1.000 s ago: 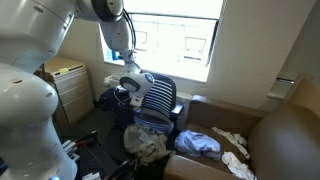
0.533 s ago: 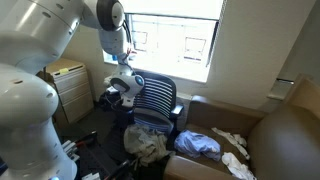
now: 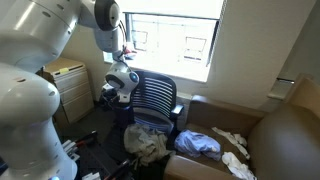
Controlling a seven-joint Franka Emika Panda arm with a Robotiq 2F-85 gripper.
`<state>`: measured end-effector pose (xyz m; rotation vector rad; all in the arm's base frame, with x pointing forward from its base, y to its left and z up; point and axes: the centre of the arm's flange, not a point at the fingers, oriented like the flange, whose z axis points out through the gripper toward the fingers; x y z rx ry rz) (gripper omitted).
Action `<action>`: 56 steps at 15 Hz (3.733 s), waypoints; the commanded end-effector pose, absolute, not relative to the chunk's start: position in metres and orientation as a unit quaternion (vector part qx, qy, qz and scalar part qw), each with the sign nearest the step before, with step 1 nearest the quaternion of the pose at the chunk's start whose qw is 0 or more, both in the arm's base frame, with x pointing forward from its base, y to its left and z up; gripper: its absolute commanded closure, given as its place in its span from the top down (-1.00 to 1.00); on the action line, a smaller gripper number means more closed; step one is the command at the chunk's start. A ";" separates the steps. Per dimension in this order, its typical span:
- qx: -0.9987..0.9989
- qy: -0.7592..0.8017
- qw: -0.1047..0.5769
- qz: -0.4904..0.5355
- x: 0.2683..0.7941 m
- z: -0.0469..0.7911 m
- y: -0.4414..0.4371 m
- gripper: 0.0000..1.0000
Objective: Remove the t-shirt from the couch and put it on the chair then remove the two clothes from the armrests of the chair and put them on the couch
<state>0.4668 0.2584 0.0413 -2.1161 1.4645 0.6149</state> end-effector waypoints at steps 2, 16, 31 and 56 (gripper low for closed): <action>-0.769 0.534 0.242 0.254 0.459 0.015 0.259 0.20; -0.762 0.547 0.264 0.224 0.481 0.021 0.241 -1.00; -0.758 0.521 0.363 -0.148 0.522 0.286 0.173 -1.00; -0.546 0.534 0.547 -0.343 0.506 0.579 -0.127 -1.00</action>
